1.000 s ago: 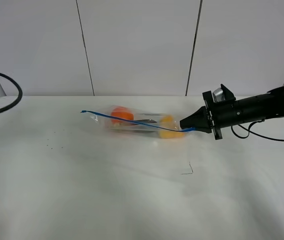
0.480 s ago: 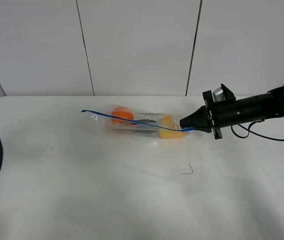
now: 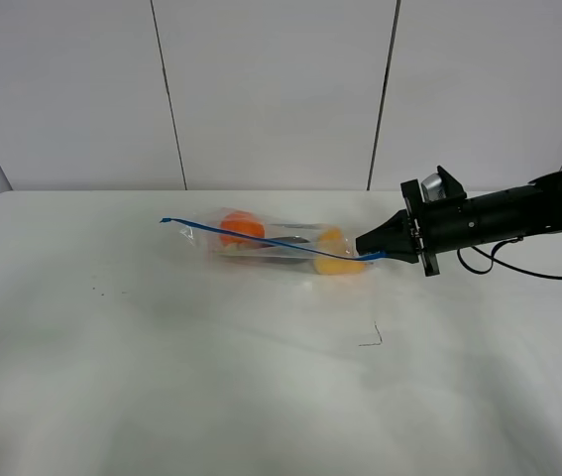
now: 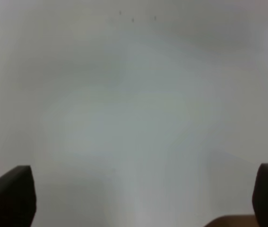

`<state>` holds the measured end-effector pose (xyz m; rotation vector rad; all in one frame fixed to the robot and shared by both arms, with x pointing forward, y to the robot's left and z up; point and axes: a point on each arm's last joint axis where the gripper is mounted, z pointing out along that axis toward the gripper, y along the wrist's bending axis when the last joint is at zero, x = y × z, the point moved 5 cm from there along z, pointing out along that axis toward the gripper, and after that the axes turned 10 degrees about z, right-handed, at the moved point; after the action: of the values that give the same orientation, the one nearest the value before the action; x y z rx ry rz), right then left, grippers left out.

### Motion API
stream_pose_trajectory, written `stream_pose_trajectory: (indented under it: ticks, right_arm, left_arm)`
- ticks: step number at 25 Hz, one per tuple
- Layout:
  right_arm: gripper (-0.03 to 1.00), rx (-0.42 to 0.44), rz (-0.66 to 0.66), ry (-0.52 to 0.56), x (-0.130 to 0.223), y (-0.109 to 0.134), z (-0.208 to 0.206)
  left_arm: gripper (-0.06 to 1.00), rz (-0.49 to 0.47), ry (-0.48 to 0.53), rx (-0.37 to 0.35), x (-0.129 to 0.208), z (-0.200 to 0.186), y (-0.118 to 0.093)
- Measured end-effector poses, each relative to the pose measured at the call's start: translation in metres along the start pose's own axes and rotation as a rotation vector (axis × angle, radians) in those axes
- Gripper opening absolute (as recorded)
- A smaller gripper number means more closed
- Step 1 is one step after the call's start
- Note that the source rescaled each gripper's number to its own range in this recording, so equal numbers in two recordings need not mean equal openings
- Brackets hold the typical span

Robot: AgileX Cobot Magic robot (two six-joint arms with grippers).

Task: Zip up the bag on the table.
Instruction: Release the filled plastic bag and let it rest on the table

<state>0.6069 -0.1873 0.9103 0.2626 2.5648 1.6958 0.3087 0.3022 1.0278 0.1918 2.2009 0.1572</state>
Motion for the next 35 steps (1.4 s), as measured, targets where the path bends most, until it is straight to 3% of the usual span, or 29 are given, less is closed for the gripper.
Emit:
stream_pose_trajectory:
  ticks: [4, 16, 35]
  right_arm:
    - [0.00, 0.000, -0.007, 0.000, 0.000, 0.000, 0.000]
    - [0.00, 0.000, -0.021, -0.005, 0.000, 0.003, -0.001]
    - [0.00, -0.005, -0.058, -0.018, 0.001, 0.013, -0.006]
  left_arm:
    - [1.00, 0.005, -0.076, -0.021, 0.003, -0.012, -0.002]
    - [1.00, 0.011, -0.165, -0.044, 0.015, -0.026, -0.006]
    - [1.00, 0.003, -0.165, -0.043, 0.015, -0.026, -0.006]
